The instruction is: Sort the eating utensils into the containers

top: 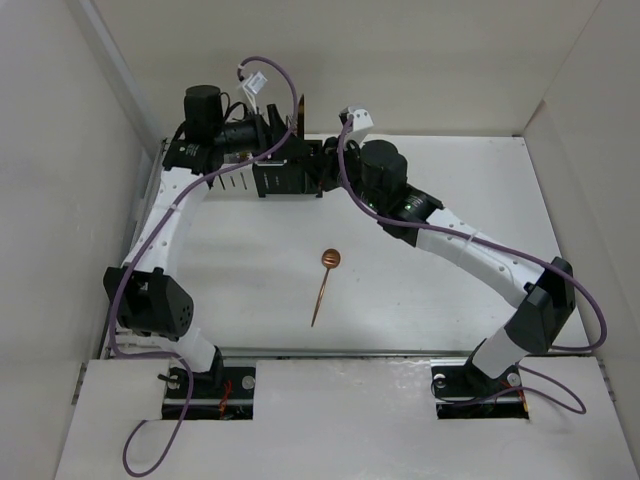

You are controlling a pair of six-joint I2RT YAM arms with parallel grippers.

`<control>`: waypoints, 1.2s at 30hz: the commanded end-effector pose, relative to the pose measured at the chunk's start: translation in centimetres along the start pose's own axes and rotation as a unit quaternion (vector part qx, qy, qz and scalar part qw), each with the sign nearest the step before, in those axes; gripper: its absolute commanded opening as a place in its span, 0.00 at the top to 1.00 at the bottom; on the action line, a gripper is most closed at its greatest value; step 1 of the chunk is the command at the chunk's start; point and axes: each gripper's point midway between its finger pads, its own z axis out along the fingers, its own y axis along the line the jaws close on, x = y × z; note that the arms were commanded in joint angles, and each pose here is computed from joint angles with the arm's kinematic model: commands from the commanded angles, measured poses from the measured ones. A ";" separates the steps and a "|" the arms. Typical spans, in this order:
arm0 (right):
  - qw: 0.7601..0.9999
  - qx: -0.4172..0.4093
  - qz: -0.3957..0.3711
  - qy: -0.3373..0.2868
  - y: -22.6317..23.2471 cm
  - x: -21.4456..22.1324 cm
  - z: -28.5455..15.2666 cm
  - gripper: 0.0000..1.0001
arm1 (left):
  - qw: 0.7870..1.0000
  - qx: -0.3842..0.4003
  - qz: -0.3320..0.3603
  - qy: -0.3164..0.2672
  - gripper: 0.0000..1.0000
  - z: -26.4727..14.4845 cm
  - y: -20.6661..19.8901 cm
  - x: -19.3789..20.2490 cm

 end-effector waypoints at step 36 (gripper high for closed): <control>0.998 0.010 -0.058 -0.020 -0.7 -1.9 0.1 0.00 | 0.930 -0.317 0.136 -0.125 1.00 -5.1 12.3 -9.2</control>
